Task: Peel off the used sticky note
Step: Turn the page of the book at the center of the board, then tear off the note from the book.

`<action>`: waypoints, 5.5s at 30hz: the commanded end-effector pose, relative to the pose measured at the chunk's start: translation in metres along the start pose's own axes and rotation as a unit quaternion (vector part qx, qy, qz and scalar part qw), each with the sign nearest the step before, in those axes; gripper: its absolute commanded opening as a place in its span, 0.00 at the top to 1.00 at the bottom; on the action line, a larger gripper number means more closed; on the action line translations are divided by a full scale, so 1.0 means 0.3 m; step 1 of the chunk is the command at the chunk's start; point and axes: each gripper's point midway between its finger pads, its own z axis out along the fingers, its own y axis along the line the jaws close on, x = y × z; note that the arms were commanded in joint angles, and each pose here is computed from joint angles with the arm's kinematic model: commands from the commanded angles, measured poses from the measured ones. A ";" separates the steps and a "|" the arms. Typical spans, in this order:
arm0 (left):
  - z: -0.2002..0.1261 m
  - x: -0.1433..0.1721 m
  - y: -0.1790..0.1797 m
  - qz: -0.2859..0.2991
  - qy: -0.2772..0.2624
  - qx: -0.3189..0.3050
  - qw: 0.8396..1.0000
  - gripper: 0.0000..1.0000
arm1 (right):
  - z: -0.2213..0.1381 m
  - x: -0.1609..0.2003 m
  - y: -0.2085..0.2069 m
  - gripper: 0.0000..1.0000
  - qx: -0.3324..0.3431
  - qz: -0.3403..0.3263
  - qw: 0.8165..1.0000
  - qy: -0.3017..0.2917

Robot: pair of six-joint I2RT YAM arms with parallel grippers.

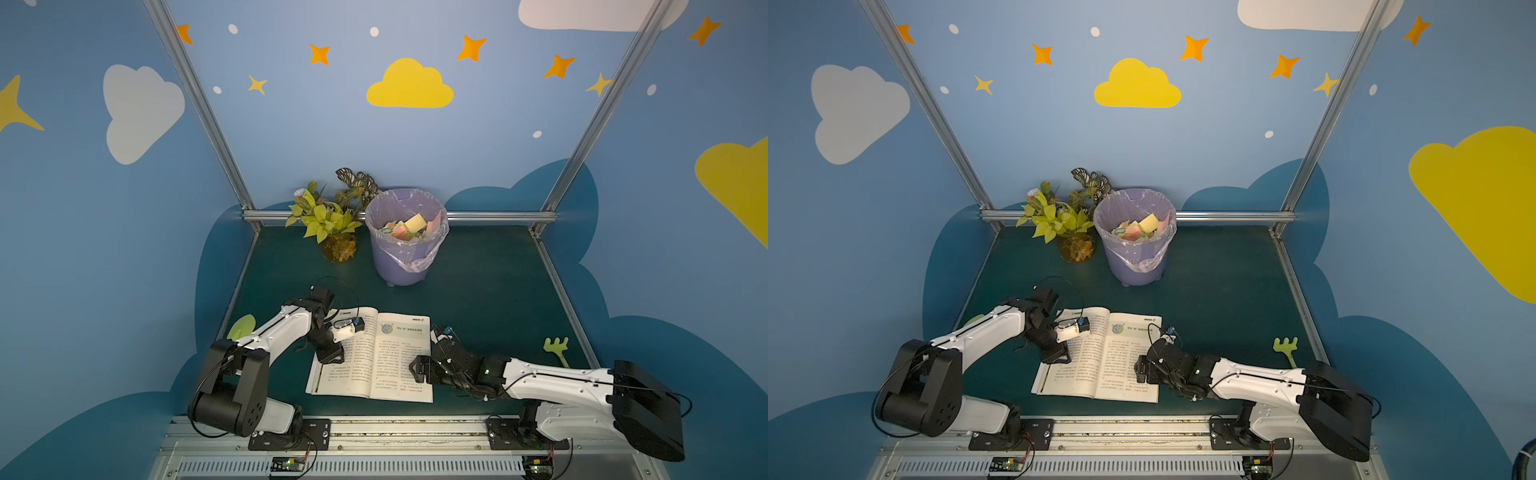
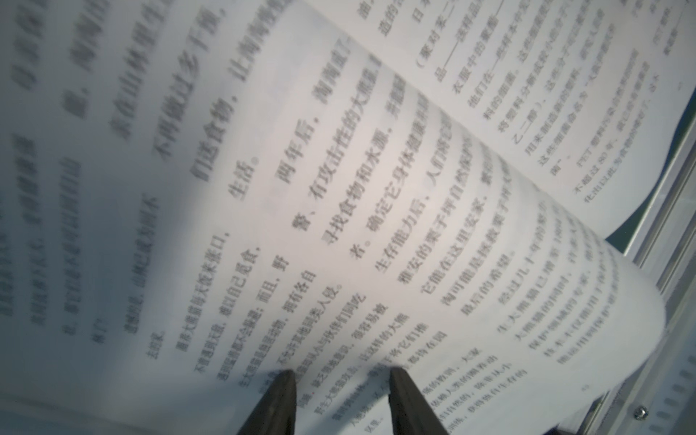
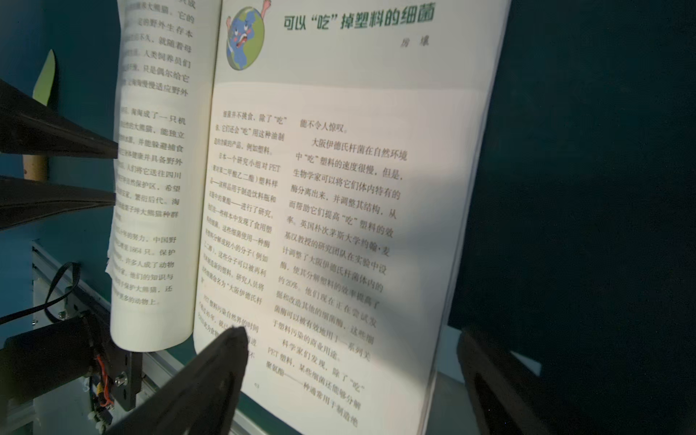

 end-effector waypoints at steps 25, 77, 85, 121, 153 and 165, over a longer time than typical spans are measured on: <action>0.036 0.023 -0.018 0.016 0.036 -0.008 0.999 0.58 | 0.039 0.036 0.028 0.07 -0.044 0.024 0.999 0.010; 0.045 0.002 -0.025 0.029 0.032 -0.016 0.999 0.60 | -0.110 0.012 0.347 0.07 -0.188 -0.023 0.981 -0.052; 0.010 -0.039 -0.043 0.024 -0.010 0.006 1.000 0.60 | -0.140 -0.018 0.440 0.07 -0.205 -0.049 0.975 -0.065; -0.449 -0.166 0.094 -0.110 -0.289 -0.022 0.951 0.59 | 0.200 0.150 0.826 0.05 -0.205 -0.155 0.964 0.067; -0.157 -0.376 -0.124 0.049 -0.117 0.016 0.992 0.59 | -0.171 -0.065 -0.071 0.03 0.062 -0.022 0.992 -0.108; 0.011 -0.499 -0.205 0.114 -0.037 0.041 0.992 0.60 | -0.125 -0.051 -0.118 0.26 -0.006 0.012 0.994 -0.106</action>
